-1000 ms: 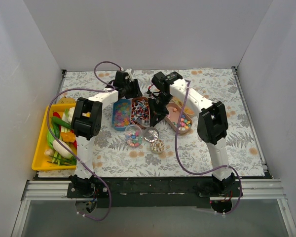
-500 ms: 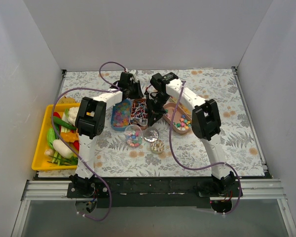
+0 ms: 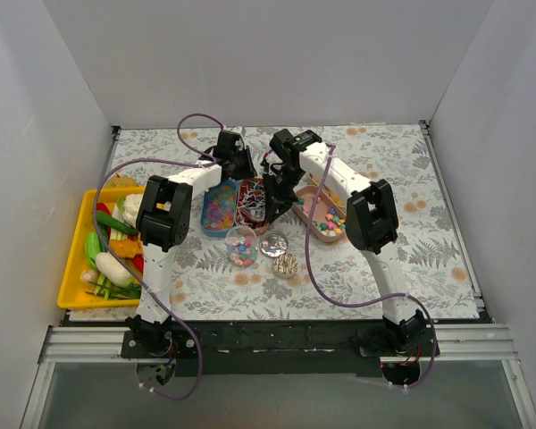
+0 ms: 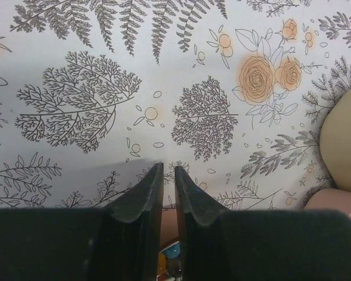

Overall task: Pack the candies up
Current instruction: Scoop the fake candies from the storage box.

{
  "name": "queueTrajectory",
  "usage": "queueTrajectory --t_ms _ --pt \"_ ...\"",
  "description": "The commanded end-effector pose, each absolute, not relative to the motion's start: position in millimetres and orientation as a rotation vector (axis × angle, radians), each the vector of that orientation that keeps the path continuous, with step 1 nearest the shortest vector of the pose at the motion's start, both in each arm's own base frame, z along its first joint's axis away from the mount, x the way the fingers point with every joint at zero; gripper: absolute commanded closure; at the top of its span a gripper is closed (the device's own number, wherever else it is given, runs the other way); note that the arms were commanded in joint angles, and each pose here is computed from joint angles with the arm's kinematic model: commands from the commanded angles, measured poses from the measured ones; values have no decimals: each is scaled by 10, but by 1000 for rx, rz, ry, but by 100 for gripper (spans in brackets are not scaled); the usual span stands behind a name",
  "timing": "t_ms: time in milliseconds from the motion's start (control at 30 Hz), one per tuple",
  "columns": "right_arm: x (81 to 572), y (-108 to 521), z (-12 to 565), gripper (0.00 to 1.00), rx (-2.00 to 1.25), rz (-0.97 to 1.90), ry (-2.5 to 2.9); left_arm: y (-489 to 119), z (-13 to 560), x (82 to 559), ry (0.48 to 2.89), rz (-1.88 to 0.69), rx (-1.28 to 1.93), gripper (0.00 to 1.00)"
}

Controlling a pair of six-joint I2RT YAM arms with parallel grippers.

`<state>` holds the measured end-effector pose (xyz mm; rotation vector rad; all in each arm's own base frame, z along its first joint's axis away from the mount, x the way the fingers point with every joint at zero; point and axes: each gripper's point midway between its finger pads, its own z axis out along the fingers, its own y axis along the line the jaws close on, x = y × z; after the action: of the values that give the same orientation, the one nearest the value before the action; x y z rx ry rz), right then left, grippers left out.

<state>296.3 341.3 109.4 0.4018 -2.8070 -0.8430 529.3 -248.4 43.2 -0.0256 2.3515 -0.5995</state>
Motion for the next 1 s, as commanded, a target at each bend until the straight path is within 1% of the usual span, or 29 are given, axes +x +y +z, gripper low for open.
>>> queueTrajectory --t_ms 0,300,433,600,967 --pt "3242 3377 939 99 310 -774 -2965 -2473 310 5075 2461 -591 -127 87" --pt "3294 3420 784 99 356 -686 -3048 -2497 289 5024 2499 -613 -168 87" --pt "3274 3429 661 99 397 -601 -3105 -2503 296 5024 2506 -614 -162 87" --pt "3224 3450 586 99 406 -525 -3136 -2495 327 5047 2505 -612 -157 87" --pt "3295 3430 414 99 371 -416 -3201 -2430 360 5091 2500 -643 -176 87"
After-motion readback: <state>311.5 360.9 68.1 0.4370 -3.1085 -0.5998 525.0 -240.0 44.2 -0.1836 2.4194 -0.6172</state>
